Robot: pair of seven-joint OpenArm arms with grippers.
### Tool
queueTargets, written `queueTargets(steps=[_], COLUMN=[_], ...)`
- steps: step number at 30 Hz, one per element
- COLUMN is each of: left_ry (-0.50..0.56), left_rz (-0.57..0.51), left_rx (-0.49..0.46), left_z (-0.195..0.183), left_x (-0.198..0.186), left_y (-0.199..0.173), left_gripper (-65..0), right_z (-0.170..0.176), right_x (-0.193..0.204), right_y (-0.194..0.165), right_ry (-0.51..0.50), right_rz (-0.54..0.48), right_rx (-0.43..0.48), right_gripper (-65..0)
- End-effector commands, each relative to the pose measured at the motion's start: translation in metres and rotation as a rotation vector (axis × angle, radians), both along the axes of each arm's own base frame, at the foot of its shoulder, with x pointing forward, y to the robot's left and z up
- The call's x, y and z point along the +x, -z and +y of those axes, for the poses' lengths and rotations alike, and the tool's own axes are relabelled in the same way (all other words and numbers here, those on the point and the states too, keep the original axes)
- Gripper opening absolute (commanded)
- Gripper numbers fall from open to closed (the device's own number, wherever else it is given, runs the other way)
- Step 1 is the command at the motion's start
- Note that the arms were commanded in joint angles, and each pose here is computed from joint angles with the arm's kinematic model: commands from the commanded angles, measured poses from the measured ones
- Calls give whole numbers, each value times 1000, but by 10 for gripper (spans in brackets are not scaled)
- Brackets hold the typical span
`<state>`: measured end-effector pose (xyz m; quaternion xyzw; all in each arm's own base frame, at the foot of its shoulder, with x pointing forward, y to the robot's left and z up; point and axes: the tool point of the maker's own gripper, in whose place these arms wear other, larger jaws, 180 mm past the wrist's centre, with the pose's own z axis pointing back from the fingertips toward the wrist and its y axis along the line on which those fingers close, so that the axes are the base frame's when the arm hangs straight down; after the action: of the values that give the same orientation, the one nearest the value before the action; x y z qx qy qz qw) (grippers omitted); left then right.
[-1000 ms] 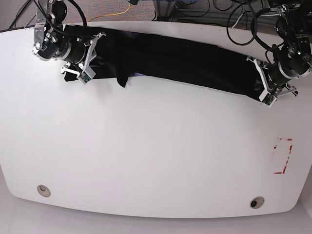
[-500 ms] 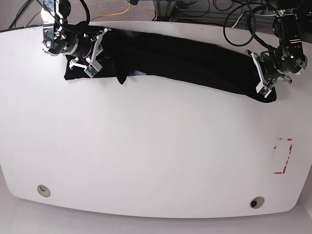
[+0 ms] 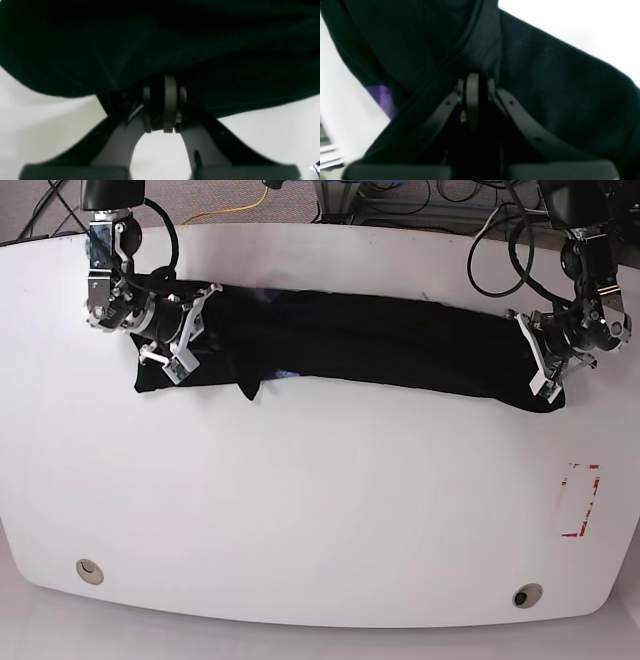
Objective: Layout the t-shirt on the table in an organized manner, then fold the t-shirt properly
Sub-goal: 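Open the left gripper and lift it away from the strip end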
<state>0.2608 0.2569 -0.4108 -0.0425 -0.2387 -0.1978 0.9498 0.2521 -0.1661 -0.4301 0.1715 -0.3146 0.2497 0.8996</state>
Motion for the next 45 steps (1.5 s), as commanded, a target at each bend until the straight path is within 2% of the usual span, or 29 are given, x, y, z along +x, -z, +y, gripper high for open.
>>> queueTargets(steps=[1,12,20,25,28,32,36,38,42,45], left_ry=[-4,3,34,-31,-74,-189,-269,-297,-331,-358], left_rz=[-29,-79,-109,-124,-144,-160,-226,-245,-244,-234], left_rx=[12,14,111,177,204,222,179,136,31,-87], left_z=[6,4,7,31,44,75,88,92,94,93], left_x=[13,29,31,27,31,29,37,40,46,52], left_y=[-9,-24,-56,-78,-94,-112,-129,-133,-129,-121], left_gripper=[-590,-589,-588,-585,-533,-374,-244,-215,-214,-211], right_z=[-44,-52,-52,-49,-49,-49,-48,-48,-47,-47], right_x=[-4,22,22,22,22,22,22,22,21,21], right_y=[24,18,18,19,19,19,19,19,19,19], right_ry=[32,50,50,48,48,48,48,49,49,49], right_rz=[103,75,75,75,75,75,75,75,76,76], right_rx=[-217,-240,-240,-234,-232,-232,-231,-229,-226,-223], right_gripper=[-607,-607,-607,-607,-607,-607,-607,-607,-607,-607])
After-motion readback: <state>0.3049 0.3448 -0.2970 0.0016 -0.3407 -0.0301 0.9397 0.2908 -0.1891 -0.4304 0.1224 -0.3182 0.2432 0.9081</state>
